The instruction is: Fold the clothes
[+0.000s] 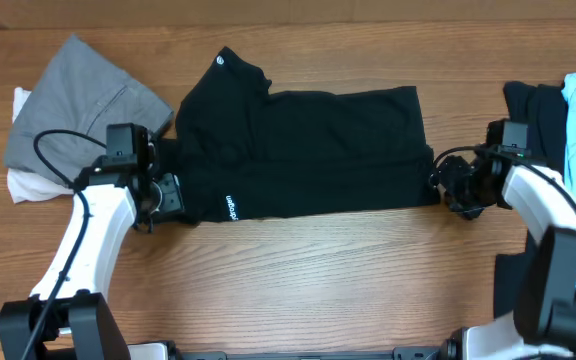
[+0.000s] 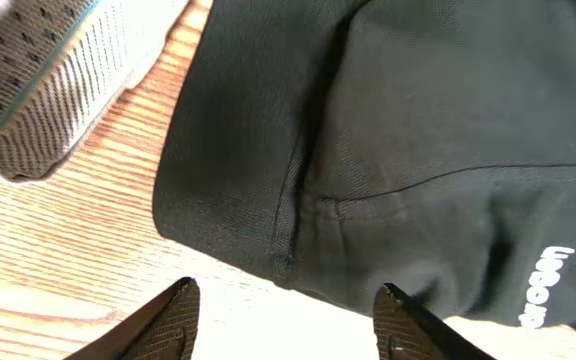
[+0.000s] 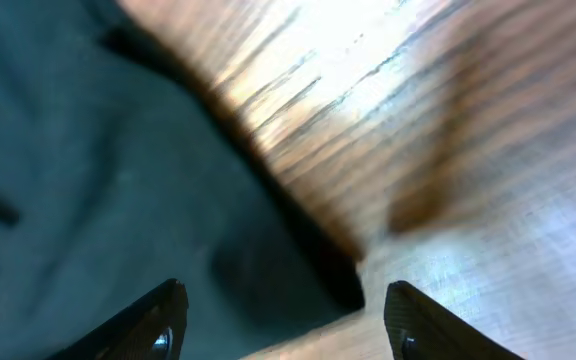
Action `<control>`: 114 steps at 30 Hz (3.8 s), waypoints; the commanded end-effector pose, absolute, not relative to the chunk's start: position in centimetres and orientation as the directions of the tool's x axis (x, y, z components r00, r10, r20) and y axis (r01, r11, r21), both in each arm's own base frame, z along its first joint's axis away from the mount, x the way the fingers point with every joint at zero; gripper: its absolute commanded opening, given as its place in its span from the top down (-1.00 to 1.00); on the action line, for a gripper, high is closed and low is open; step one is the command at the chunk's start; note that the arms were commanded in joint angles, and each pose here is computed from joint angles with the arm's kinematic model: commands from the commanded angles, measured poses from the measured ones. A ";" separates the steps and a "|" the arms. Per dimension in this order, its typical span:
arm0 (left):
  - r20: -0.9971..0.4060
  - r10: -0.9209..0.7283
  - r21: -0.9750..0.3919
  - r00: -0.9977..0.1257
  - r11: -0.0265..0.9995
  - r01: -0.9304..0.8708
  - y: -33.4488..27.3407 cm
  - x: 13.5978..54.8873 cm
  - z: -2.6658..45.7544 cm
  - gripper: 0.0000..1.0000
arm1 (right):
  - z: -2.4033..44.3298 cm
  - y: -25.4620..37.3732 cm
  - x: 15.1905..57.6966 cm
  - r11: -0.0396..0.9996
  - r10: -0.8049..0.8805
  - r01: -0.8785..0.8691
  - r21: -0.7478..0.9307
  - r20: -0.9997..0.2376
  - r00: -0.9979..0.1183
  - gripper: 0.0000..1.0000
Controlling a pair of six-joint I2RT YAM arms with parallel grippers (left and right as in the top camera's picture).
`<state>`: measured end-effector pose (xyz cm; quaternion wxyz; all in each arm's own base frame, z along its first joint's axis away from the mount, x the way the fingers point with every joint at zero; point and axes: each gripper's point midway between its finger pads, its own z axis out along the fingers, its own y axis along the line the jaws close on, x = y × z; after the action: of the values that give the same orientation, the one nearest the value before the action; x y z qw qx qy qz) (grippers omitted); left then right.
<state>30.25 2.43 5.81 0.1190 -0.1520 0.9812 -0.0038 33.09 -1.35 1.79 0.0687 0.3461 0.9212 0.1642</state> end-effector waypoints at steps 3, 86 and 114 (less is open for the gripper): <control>-0.226 -0.282 -0.104 -0.933 0.959 -0.265 1.2 29.9 4.5 0.22 | 0.6 -0.1 33.2 0.720 0.611 0.570 0.396 0.027 -0.791 -0.17; -0.227 -0.358 -0.304 -0.906 0.910 -0.283 2.1 29.9 3.4 0.92 | 2.8 -7.2 30.3 0.666 0.728 0.722 0.186 0.046 -0.684 0.92; -0.292 -0.310 -0.317 -0.905 0.924 -0.214 4.7 32.9 13.4 -0.93 | 11.6 -8.9 32.1 0.651 0.748 0.719 0.242 -0.046 -0.662 -0.55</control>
<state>29.60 4.18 8.30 0.1067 -0.1567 0.9733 -0.1296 29.09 -7.75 5.89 -0.0247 0.4169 0.9049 0.0822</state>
